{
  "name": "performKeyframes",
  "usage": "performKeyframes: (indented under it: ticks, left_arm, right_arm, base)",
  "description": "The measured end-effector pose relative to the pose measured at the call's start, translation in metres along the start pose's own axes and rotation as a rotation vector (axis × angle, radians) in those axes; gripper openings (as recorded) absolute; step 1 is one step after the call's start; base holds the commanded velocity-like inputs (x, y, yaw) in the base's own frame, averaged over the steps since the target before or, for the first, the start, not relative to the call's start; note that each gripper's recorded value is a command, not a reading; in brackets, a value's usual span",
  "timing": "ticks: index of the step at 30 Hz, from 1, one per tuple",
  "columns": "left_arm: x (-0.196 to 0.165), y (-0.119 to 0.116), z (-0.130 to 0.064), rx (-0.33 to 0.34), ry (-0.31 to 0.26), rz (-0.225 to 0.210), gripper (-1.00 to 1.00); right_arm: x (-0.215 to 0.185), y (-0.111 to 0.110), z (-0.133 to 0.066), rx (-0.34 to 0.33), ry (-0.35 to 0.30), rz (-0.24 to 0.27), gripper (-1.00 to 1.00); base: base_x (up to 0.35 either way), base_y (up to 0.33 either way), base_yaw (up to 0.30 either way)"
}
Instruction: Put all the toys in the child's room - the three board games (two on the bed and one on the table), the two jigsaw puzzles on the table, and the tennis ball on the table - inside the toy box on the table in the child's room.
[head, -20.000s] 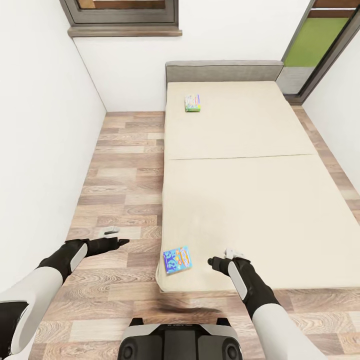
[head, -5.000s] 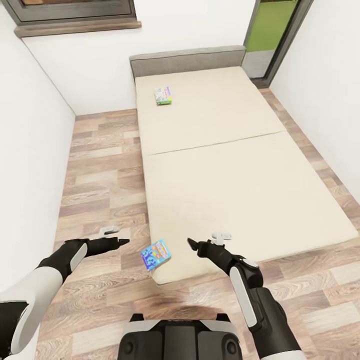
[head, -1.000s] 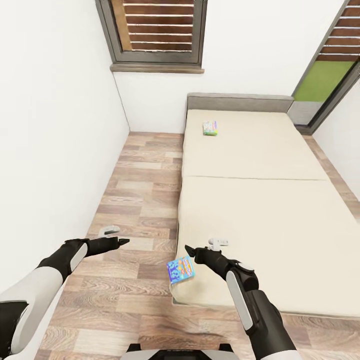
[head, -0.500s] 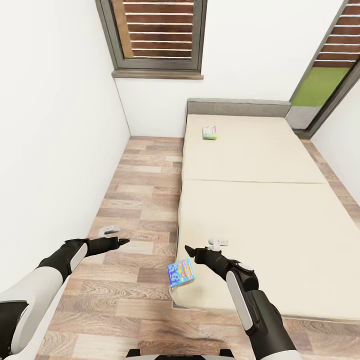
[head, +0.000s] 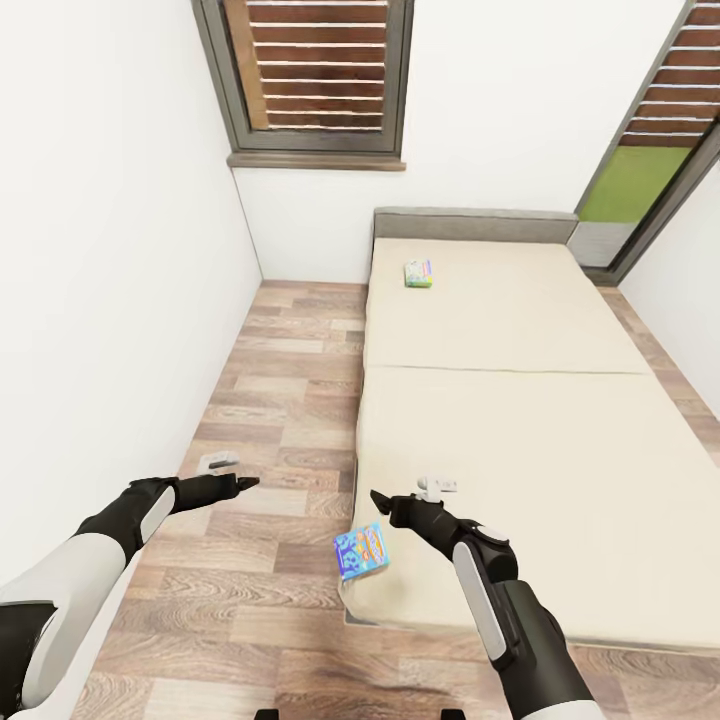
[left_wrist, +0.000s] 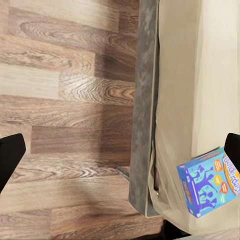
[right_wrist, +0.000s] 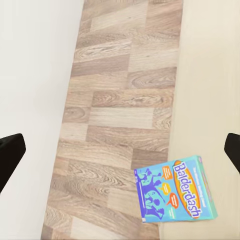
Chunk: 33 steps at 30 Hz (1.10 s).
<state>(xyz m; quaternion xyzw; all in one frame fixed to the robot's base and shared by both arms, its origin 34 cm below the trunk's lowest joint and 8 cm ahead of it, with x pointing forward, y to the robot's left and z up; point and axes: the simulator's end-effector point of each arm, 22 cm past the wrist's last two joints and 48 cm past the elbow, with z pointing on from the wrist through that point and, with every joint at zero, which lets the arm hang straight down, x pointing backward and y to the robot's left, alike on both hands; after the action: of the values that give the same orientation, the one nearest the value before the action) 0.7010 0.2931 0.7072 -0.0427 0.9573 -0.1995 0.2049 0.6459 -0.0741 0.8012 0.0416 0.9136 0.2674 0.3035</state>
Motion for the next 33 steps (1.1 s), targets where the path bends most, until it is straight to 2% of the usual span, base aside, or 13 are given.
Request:
performKeyframes:
  ticks: [15, 23, 33]
  left_arm:
    - [-0.009, -0.004, -0.010, 0.005, -0.010, 0.004, 1.00]
    - [-0.001, -0.003, -0.017, 0.002, 0.032, -0.019, 1.00]
    - [-0.004, 0.019, -0.036, -0.033, 0.042, -0.036, 1.00]
  right_arm:
    - [-0.011, 0.001, -0.007, 0.002, -0.018, -0.016, 1.00]
    - [0.000, -0.008, -0.003, 0.010, -0.026, -0.013, 1.00]
    - [-0.001, -0.007, -0.004, 0.011, -0.042, -0.022, 1.00]
  base:
    - [0.000, 0.000, 0.000]
    - [0.000, 0.000, 0.000]
    - [0.000, 0.000, 0.000]
